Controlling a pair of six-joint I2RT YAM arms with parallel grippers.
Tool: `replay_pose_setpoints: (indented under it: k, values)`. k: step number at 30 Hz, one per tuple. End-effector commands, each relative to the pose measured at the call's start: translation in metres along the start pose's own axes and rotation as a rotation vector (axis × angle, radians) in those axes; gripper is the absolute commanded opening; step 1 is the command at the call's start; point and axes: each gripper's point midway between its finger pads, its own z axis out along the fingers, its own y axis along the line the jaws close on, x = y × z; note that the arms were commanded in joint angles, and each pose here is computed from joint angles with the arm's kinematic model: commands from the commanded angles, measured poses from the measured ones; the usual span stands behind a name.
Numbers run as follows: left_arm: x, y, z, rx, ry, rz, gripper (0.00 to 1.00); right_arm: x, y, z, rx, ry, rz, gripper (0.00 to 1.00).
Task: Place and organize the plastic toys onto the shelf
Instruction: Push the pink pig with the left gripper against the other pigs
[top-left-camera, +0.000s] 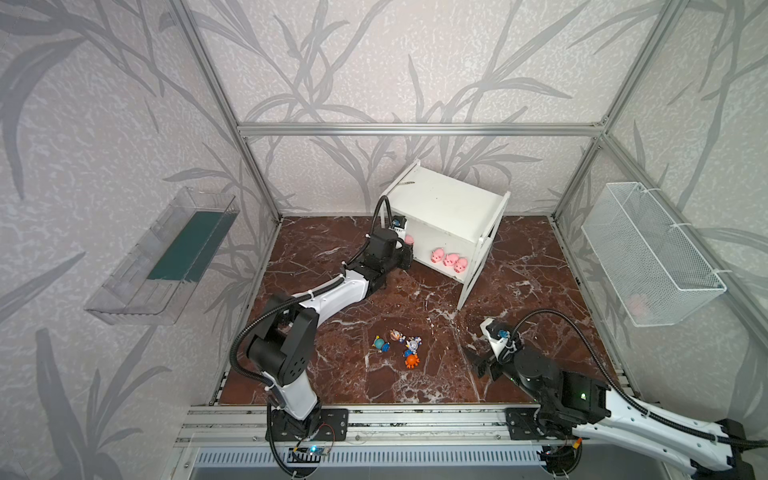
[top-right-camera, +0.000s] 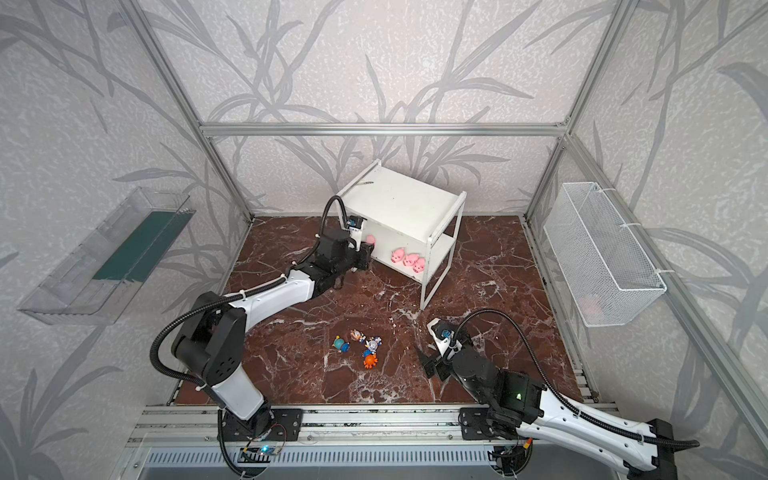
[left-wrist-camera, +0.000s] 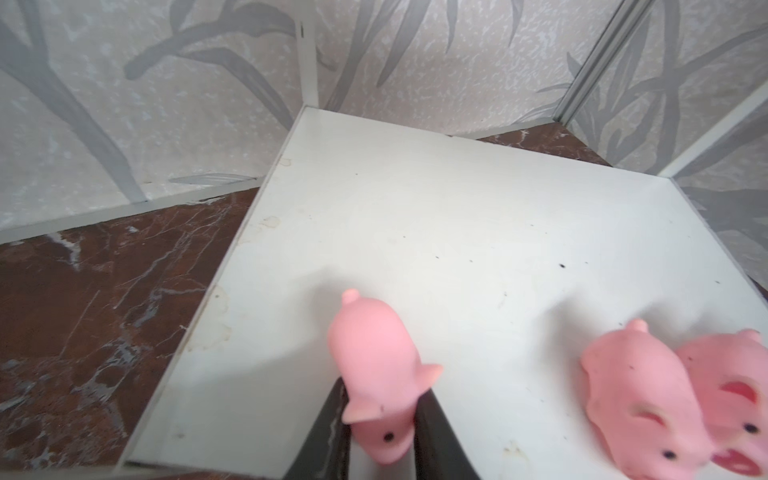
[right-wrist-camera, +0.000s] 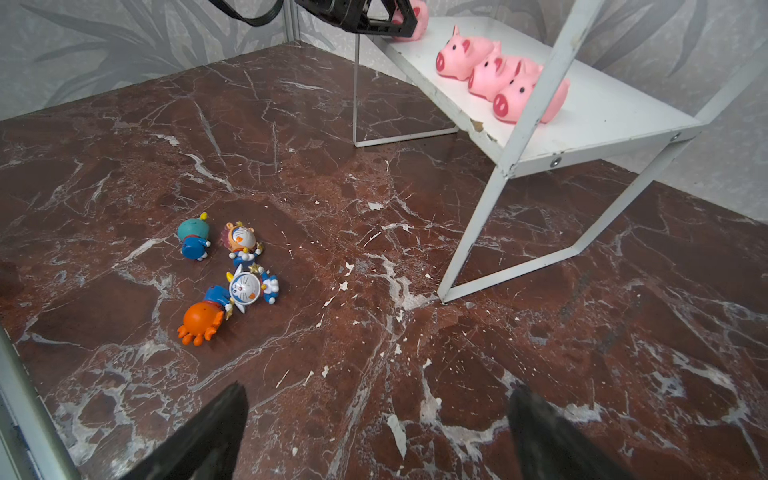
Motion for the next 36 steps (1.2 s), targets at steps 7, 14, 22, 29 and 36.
replay_pose_setpoints:
  k: [7,14,22,29,36]
  values:
    - [0.013,-0.041,-0.014,0.213,0.033,0.042,0.26,-0.002,-0.002,0.002,0.012,-0.021,-0.006,0.97]
    - [0.008,-0.054,-0.010,0.283,0.031,0.046,0.26,-0.002,-0.001,0.002,0.011,-0.022,-0.006,0.98]
    - [0.006,-0.057,-0.003,0.291,0.043,0.053,0.26,-0.001,-0.001,0.002,0.010,-0.023,-0.006,0.97]
    - [0.004,-0.052,0.001,0.258,0.038,0.058,0.27,-0.002,-0.001,0.002,0.008,-0.023,-0.008,0.97]
    - [0.007,-0.037,0.005,0.169,0.046,0.057,0.27,-0.001,-0.001,0.002,0.007,-0.024,-0.008,0.98]
